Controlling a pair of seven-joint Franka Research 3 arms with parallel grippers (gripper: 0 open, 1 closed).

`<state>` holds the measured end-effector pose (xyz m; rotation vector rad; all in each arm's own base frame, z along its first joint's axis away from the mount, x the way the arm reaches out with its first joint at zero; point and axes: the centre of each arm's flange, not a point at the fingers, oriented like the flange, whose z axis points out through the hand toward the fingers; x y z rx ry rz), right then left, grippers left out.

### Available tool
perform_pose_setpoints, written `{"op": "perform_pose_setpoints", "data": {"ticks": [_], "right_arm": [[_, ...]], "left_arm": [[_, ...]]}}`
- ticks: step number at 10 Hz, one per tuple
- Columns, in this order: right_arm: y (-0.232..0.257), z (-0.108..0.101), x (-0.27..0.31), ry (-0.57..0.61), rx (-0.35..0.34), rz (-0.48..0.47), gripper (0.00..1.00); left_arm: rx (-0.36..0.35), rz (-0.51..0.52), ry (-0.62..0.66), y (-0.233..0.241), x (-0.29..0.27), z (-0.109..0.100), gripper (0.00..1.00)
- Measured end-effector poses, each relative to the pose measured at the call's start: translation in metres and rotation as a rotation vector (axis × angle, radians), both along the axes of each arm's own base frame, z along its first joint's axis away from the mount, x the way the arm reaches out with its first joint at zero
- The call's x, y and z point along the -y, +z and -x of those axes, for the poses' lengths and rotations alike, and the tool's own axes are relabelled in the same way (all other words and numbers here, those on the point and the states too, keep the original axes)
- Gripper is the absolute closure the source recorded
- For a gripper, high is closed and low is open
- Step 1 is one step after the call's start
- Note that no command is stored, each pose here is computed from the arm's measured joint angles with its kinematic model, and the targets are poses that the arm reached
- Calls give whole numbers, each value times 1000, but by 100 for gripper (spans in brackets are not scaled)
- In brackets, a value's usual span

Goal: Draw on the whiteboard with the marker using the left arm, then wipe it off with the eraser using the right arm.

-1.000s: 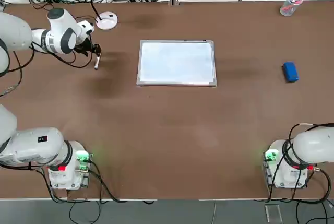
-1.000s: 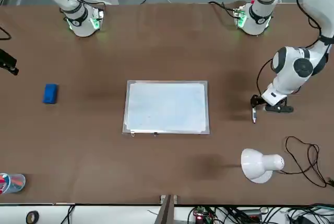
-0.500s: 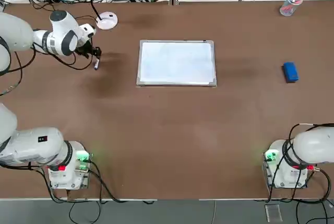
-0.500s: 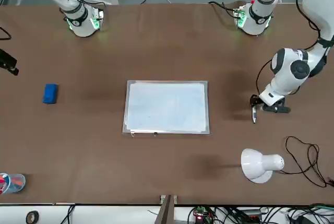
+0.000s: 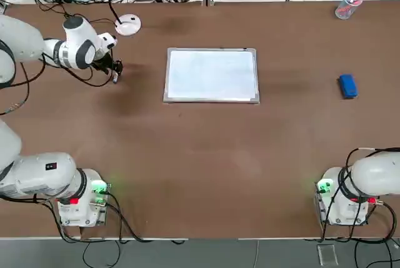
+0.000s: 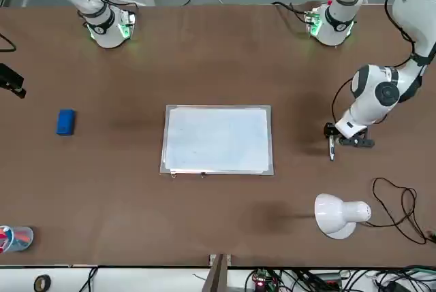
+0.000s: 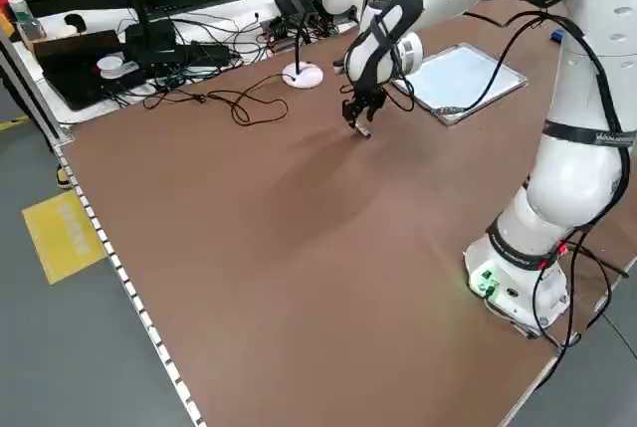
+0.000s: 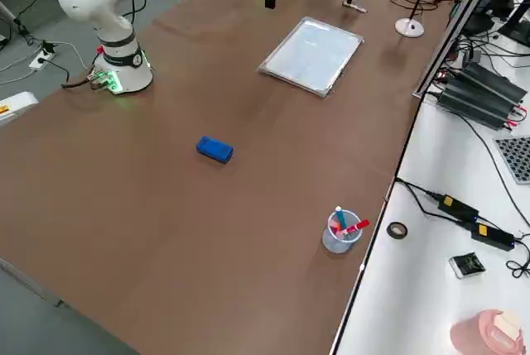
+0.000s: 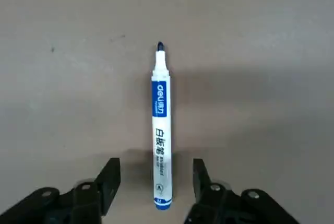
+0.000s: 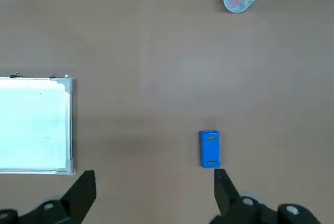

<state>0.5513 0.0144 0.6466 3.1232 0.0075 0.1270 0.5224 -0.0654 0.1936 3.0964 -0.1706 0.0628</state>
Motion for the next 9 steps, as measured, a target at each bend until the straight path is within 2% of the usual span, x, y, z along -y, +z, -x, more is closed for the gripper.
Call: {"op": "perform_pose_setpoints", "data": {"ticks": [3,4,9], "right_arm": [[0,0,0,0,0,0,0],[0,0,0,0,0,0,0],[0,0,0,1,0,-1,0]], "left_arm": [[-10,1,-1,-5,0,1,41],[-13,2,-1,-7,0,2,47],[-25,4,-2,-13,1,4,54]]}}
